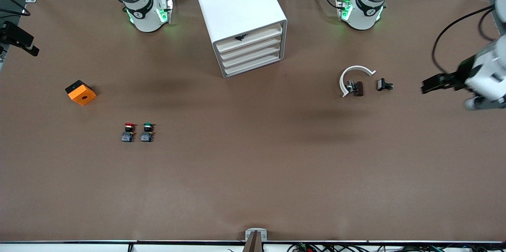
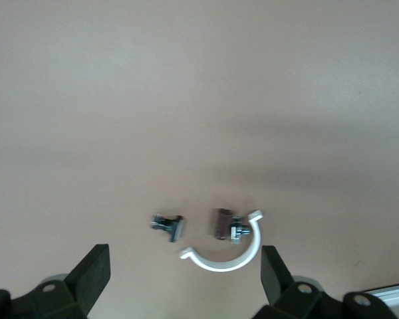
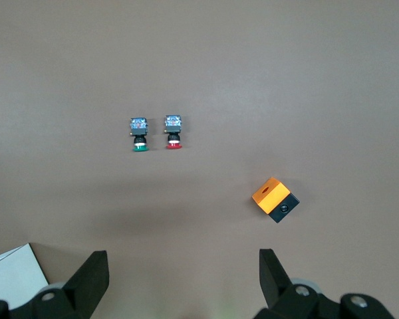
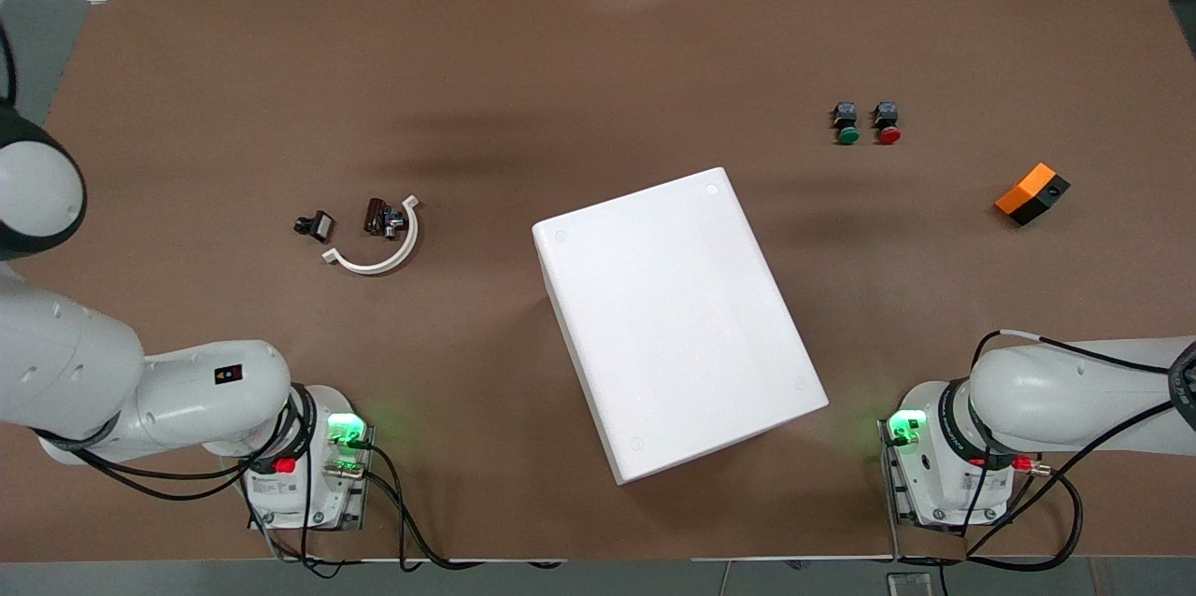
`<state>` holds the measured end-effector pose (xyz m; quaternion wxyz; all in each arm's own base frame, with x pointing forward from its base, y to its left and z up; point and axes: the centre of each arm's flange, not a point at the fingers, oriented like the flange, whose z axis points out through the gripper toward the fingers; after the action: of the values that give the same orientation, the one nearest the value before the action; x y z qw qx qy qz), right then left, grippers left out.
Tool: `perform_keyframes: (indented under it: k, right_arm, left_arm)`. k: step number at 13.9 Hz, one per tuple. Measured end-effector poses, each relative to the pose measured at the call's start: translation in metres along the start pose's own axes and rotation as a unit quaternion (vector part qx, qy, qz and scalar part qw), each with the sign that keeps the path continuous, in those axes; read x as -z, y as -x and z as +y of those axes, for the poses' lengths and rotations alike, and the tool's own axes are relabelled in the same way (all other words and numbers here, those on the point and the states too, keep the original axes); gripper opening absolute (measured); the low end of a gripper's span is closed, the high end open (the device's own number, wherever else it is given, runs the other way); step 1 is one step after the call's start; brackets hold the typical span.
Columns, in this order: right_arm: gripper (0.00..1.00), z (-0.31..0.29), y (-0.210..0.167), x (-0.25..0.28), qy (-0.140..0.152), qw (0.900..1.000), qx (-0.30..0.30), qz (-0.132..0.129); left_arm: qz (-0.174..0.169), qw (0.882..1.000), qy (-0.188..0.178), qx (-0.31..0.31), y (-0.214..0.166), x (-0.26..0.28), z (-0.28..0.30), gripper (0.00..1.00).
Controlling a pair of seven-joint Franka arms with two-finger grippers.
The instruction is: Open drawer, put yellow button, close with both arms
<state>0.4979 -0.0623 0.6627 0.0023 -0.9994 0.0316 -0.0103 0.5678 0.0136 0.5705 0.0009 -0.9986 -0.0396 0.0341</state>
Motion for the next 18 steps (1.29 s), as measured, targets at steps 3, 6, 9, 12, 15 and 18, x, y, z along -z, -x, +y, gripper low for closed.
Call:
perform_keyframes:
  k: [3,6,9,12,15,18]
  right_arm:
    - [1.0,-0.004,0.0,0.0,0.0,1.0,0.003,0.0]
    - [1.0,-0.004,0.0,0.0,0.0,1.0,0.004,0.0]
    - [1.0,-0.005,0.0,0.0,0.0,1.0,0.004,0.001]
    - [1.0,-0.005,0.0,0.0,0.0,1.0,0.005,0.001]
    - [1.0,-0.005,0.0,0.0,0.0,1.0,0.005,0.001]
    - [1.0,-0.005,0.0,0.0,0.0,1.0,-0.001,-0.001]
  left_arm:
    - [0.025,1.0,-0.008,-0.012,0.023,0.028,0.003,1.0]
    - [0.029,0.999,-0.01,-0.041,0.032,0.031,0.036,1.0]
    - [0.034,0.998,-0.01,-0.046,0.049,0.048,0.041,1.0]
    - [0.046,0.998,-0.01,-0.036,0.078,0.079,0.028,1.0]
    - [0.043,0.998,-0.012,-0.035,0.094,0.088,0.027,1.0]
    - [0.036,0.999,-0.01,-0.038,0.092,0.081,0.03,1.0]
